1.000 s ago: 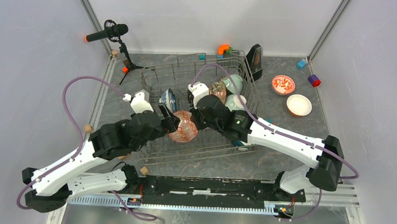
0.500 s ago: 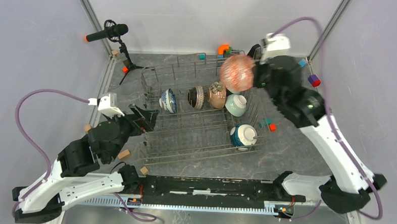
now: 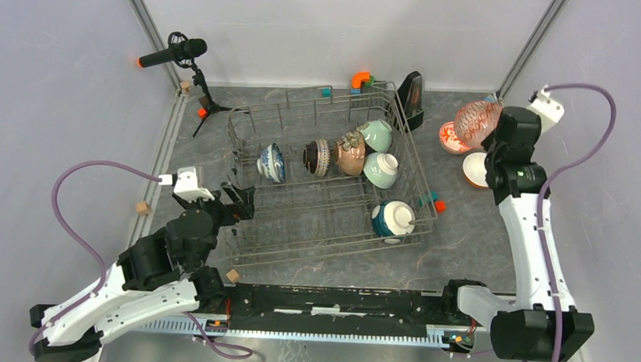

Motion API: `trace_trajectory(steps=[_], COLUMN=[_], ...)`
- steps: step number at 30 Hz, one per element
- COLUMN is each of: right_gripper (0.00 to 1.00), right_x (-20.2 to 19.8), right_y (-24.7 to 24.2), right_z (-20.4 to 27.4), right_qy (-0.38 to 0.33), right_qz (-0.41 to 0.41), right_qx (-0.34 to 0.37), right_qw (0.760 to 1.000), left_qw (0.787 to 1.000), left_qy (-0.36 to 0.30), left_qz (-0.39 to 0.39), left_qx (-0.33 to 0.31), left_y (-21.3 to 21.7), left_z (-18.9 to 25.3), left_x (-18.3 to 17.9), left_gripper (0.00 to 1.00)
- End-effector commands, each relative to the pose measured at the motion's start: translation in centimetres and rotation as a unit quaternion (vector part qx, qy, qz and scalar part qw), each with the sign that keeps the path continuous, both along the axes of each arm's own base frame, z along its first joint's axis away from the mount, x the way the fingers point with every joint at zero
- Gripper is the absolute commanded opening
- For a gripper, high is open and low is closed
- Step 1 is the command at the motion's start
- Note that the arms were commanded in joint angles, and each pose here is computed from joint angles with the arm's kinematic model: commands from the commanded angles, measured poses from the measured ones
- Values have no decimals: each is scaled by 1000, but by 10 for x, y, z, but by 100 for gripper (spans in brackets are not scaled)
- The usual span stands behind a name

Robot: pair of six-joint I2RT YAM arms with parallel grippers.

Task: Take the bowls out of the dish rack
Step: Place the bowl at the center of the board.

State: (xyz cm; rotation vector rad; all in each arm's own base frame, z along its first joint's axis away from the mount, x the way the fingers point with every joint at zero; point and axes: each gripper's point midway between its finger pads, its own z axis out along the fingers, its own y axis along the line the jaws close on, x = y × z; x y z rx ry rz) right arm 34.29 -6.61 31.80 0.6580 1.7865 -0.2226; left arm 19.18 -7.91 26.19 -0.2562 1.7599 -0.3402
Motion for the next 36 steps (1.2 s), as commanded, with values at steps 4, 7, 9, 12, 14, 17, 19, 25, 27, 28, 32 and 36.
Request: trace_trajectory(steps=[4, 7, 9, 12, 14, 17, 19, 25, 27, 28, 32, 36], right_gripper=[0, 0, 0, 0, 0, 0, 0, 0, 0, 0, 0, 0], right_x=[-18, -33, -42, -55, -62, -72, -77, -87, -89, -90, -92, -92], right_y=[-42, -51, -53, -53, -54, -57, -57, -61, -63, -65, -69, -69], right_z=[-49, -105, -141, -183, -200, -220, -232, -256, -260, -261, -261, -263], right_qy=[-70, -42, -22, -4, 1, 9, 12, 28, 31, 33, 34, 40], right_qz=[-108, -135, -146, -159, -168, -185, -190, -206, -210, -212, -217, -218], right_qx=[89, 122, 145, 178, 182, 180, 185, 191, 191, 190, 186, 188], right_qw=[988, 982, 978, 971, 969, 966, 964, 959, 958, 958, 958, 957], left_qw=[1000, 1000, 1000, 1000, 999, 999, 999, 999, 999, 999, 999, 999], left_qy=[-17, -10, -4, 2, 8, 16, 19, 22, 23, 23, 25, 25], left_qz=[6, -12, -23, -29, -32, -39, -42, -39, -38, -38, -37, -36], left_qx=[-9, -16, -14, -8, -3, 1, 2, 7, 8, 8, 10, 10], left_y=[1, -6, -11, -15, -17, -21, -23, -22, -22, -22, -22, -21], left_z=[11, 6, 2, 0, -2, -6, -7, -10, -10, -10, -12, -11], left_x=[2, 0, 0, 0, 0, 0, 0, 0, 0, 0, 0, 0], left_gripper=[100, 100, 100, 100, 100, 100, 100, 100, 100, 100, 100, 100])
